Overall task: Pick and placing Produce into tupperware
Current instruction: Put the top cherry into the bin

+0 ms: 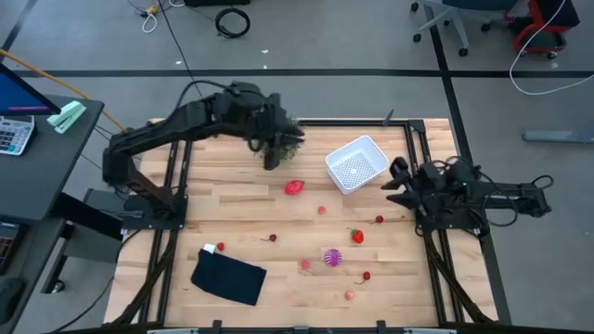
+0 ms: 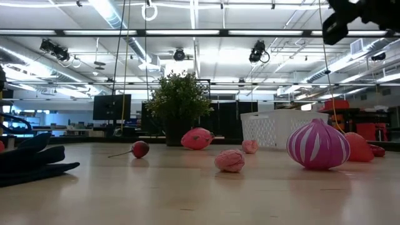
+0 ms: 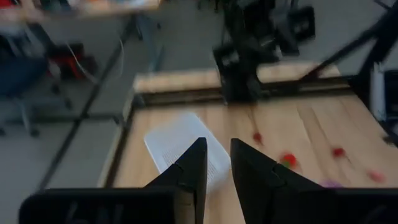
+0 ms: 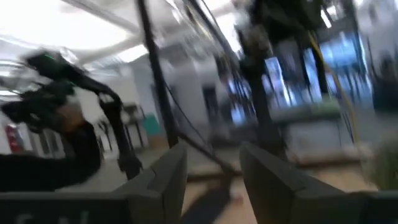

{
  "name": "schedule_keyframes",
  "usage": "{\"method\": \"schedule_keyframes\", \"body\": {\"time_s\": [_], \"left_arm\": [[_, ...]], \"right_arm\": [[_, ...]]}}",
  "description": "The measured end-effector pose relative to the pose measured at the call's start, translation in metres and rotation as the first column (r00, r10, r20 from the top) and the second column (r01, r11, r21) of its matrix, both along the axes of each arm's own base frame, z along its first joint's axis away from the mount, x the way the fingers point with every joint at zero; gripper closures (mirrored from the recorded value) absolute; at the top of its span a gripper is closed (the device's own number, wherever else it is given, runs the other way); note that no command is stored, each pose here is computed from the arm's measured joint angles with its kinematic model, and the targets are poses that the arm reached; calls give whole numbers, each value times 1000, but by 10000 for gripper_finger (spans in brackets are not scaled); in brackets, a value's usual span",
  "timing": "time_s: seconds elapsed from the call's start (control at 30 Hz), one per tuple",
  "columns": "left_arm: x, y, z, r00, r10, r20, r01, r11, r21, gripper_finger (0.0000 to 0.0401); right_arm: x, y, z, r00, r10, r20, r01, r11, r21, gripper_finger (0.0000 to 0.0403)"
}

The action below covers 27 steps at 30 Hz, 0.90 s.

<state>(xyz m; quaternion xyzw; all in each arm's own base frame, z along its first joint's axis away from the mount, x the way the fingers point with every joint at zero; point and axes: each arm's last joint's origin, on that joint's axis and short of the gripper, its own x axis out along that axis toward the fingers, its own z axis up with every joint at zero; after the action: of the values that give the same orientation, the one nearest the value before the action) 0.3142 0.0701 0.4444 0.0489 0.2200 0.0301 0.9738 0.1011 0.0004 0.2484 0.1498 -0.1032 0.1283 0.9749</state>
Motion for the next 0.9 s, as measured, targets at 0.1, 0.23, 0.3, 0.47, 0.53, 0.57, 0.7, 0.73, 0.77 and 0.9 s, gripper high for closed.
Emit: {"method": "schedule_keyframes", "body": {"time_s": [0.1, 0.23, 0.3, 0.47, 0.53, 0.57, 0.7, 0.73, 0.77, 0.9], "left_arm": [[-13, -5, -4, 994, 10, -105, -17, 998, -62, 321], [-28, -15, -13, 966, -7, -259, -22, 994, -112, 324], [-33, -21, -19, 943, -27, -333, -16, 992, -125, 328], [-37, -36, -34, 876, -83, -475, 12, 989, -150, 336], [-37, -42, -43, 847, -105, -521, 25, 987, -158, 337], [-37, -45, -47, 835, -115, -539, 32, 986, -161, 337], [-37, -57, -68, 774, -154, -614, 58, 983, -173, 333], [-36, -60, -74, 766, -162, -623, 66, 982, -175, 333], [-35, -63, -79, 757, -171, -630, 76, 982, -176, 334], [-32, -71, -99, 729, -194, -656, 100, 979, -179, 343]], "right_arm": [[12, -1, 23, 998, 5, -55, -3, 999, 35, 247], [36, -3, 56, 995, 14, -97, -10, 999, 49, 247], [50, -3, 71, 993, 30, -112, -24, 999, 49, 247], [89, 0, 98, 986, 62, -153, -54, 997, 54, 247], [102, 2, 107, 984, 74, -163, -66, 996, 54, 247], [109, 2, 111, 984, 78, -163, -70, 996, 51, 247], [131, 3, 125, 981, 80, -175, -75, 997, 34, 247], [135, 3, 128, 980, 79, -184, -75, 997, 30, 247], [139, 3, 130, 977, 79, -200, -75, 997, 31, 247], [151, 3, 132, 939, 79, -334, -75, 997, 27, 247]]}}
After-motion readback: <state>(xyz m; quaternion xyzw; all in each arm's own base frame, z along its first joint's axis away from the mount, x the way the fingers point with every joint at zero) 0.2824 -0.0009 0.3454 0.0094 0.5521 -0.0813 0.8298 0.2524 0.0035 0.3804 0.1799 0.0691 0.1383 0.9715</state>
